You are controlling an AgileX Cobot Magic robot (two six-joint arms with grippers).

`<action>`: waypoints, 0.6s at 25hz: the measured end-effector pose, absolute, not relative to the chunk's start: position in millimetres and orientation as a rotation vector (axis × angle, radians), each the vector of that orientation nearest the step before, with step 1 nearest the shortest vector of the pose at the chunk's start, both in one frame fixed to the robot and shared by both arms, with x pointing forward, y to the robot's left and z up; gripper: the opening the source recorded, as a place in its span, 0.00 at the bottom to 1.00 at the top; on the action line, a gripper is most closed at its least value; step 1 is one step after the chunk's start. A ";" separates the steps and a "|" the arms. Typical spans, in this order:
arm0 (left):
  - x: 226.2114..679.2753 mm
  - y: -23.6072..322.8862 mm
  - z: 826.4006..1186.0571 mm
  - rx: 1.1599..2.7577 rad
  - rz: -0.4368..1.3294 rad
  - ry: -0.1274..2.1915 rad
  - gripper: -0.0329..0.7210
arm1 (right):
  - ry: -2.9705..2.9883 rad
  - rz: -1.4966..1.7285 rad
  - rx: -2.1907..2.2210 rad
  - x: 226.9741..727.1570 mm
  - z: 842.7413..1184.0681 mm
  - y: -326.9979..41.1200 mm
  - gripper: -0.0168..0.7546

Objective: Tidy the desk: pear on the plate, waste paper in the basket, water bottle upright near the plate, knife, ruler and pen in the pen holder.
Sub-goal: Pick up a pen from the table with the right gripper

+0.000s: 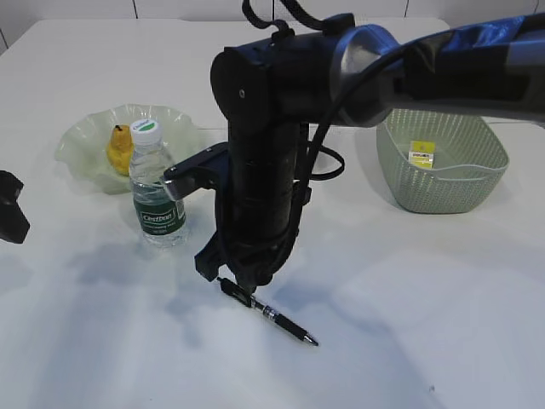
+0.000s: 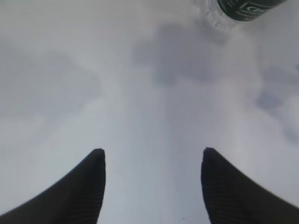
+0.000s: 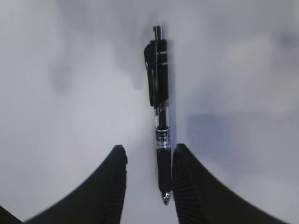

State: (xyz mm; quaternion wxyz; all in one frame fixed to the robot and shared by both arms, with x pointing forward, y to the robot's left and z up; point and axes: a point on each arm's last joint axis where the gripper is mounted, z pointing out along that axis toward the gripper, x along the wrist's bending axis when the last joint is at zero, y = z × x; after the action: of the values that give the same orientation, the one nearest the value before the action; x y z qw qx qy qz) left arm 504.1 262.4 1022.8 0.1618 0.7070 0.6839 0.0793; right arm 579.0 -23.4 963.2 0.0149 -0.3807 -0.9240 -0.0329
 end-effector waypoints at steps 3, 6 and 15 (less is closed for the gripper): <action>504.3 262.4 1022.9 2.016 0.228 1.951 0.65 | -2.889 -0.093 -1.184 579.1 959.6 -24.9 0.35; 504.4 262.4 1022.9 2.015 0.230 1.950 0.65 | -2.902 -0.072 -1.180 580.0 954.4 -24.6 0.35; 504.4 262.4 1022.9 2.015 0.230 1.950 0.65 | -2.916 -0.013 -1.132 577.0 927.4 -13.2 0.47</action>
State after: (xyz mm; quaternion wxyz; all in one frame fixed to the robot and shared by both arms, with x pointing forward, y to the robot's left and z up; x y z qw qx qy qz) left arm 504.4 262.4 1022.9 0.1633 0.7067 0.6837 0.0806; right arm 577.0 -13.2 927.4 0.0070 -0.3619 -0.9322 -0.0040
